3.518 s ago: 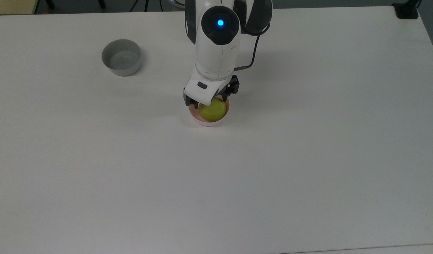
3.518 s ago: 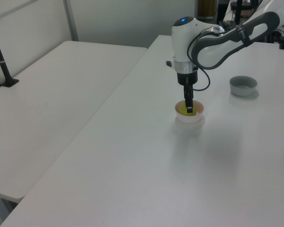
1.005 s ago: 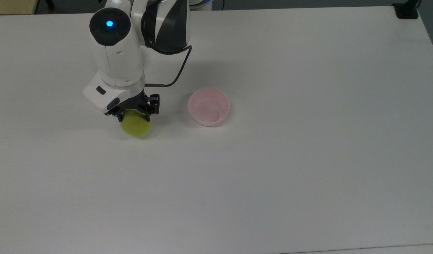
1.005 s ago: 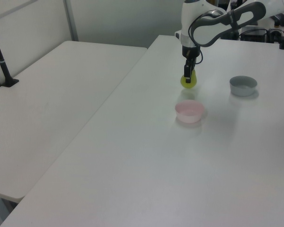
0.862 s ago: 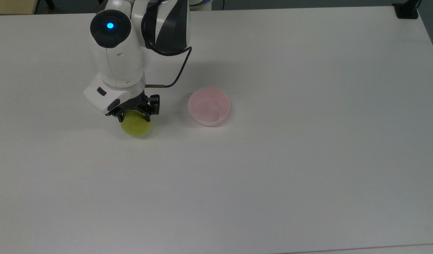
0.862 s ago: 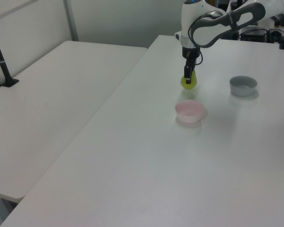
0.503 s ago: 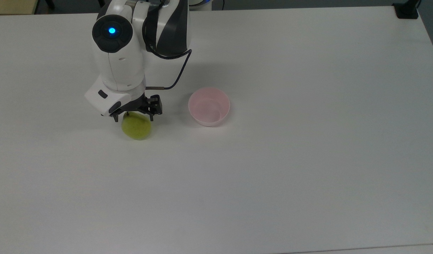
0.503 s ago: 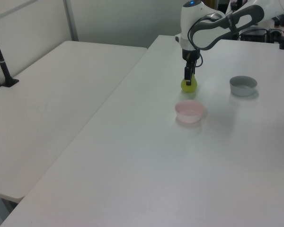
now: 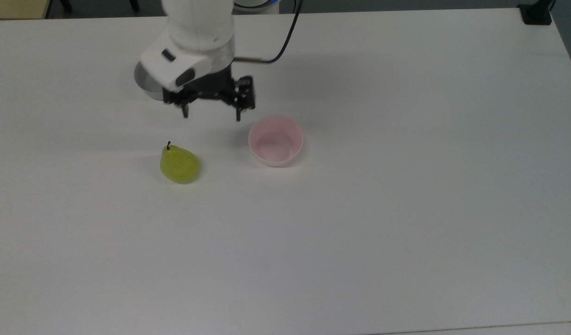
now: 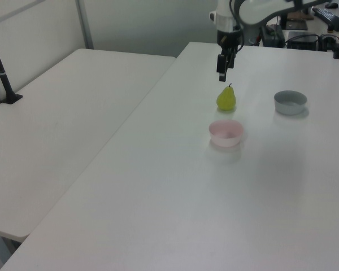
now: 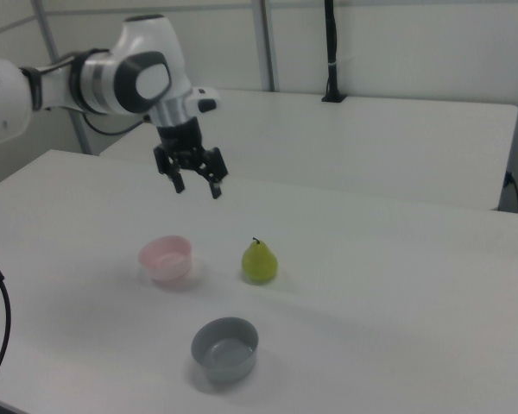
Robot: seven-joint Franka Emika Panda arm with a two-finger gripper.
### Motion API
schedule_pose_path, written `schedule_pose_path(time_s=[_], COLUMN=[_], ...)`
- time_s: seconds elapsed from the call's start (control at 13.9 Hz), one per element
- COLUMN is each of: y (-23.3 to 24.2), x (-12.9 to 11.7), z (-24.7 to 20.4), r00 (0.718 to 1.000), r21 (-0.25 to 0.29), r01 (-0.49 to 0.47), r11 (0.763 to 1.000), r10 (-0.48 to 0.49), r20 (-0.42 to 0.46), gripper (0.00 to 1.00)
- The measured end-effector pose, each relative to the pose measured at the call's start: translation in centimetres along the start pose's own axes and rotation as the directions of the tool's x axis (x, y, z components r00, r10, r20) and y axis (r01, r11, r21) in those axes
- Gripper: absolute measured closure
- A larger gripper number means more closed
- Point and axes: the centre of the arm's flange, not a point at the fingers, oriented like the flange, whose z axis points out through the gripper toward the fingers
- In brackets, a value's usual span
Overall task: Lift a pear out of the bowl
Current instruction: 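Open the gripper to release the pear and raise it away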
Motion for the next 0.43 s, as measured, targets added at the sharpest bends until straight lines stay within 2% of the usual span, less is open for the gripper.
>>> schedule_pose_path(time_s=[0.22,0.43], y=[-1.2,0.0], x=[-3.1,-4.2], z=[-6.0,-7.8], r00=[1.0,1.0], r21=[0.015,0.019], r01=[-0.001,-0.018], r11=[1.0,1.0], r10=[0.0,0.018], r20=[0.02,0.016], gripper=[0.0,0.0])
